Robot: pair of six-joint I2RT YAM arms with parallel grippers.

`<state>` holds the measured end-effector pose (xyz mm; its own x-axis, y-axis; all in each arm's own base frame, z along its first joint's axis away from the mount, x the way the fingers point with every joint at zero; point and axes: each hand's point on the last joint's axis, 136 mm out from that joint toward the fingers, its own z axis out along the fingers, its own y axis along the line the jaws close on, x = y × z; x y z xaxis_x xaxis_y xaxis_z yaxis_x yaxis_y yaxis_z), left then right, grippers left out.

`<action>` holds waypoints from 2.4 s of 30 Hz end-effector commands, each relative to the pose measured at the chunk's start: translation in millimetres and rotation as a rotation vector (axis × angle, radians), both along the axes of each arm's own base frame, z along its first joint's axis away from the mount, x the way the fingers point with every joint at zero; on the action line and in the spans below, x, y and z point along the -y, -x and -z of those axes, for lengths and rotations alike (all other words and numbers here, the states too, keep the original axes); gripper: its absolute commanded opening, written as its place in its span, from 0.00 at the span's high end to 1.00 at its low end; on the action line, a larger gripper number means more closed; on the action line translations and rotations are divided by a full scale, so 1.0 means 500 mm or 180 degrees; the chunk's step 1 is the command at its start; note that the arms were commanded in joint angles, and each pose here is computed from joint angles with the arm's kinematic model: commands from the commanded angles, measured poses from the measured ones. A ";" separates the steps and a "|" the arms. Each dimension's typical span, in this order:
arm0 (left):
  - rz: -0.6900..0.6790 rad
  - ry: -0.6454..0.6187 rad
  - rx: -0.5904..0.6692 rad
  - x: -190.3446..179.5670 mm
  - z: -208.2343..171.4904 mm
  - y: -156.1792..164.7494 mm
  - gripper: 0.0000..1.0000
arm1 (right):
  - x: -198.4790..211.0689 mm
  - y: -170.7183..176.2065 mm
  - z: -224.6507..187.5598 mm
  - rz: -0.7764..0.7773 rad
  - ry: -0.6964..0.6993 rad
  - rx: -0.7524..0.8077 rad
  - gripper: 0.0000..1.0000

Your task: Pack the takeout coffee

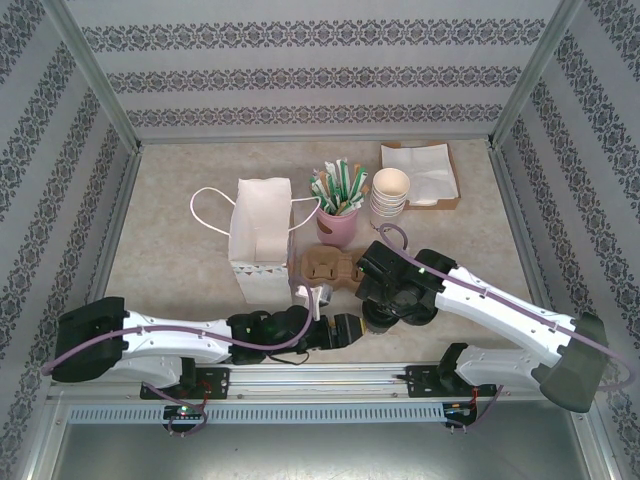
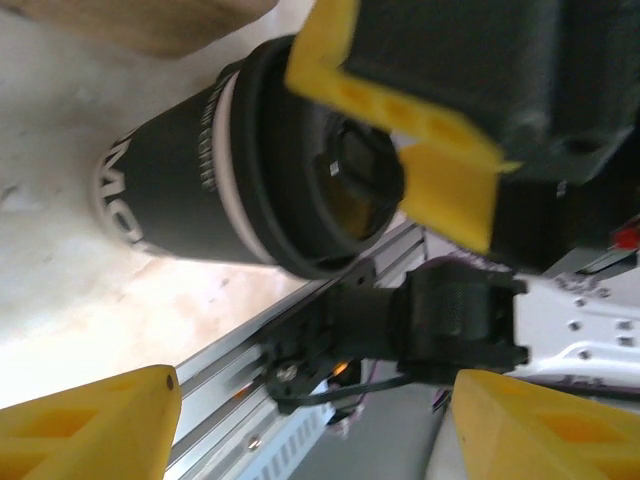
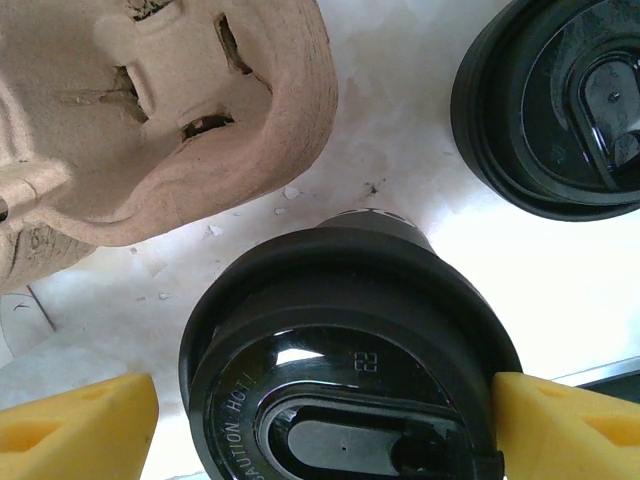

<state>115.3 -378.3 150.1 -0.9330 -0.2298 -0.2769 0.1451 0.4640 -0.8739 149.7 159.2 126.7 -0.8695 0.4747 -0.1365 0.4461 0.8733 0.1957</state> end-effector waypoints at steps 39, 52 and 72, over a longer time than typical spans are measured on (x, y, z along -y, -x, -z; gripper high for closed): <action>-0.0679 -0.0116 -0.0349 0.022 0.118 -0.051 0.33 | -0.005 -0.001 -0.031 0.0211 -0.0197 0.0170 0.15; -0.0425 0.0147 -0.0006 0.073 -0.005 -0.056 0.28 | -0.002 -0.011 -0.068 0.0097 -0.0248 0.0349 0.13; -0.0106 -0.0816 0.0521 -0.079 -0.096 -0.029 0.28 | -0.003 -0.064 -0.185 -0.0839 -0.0071 0.1042 0.15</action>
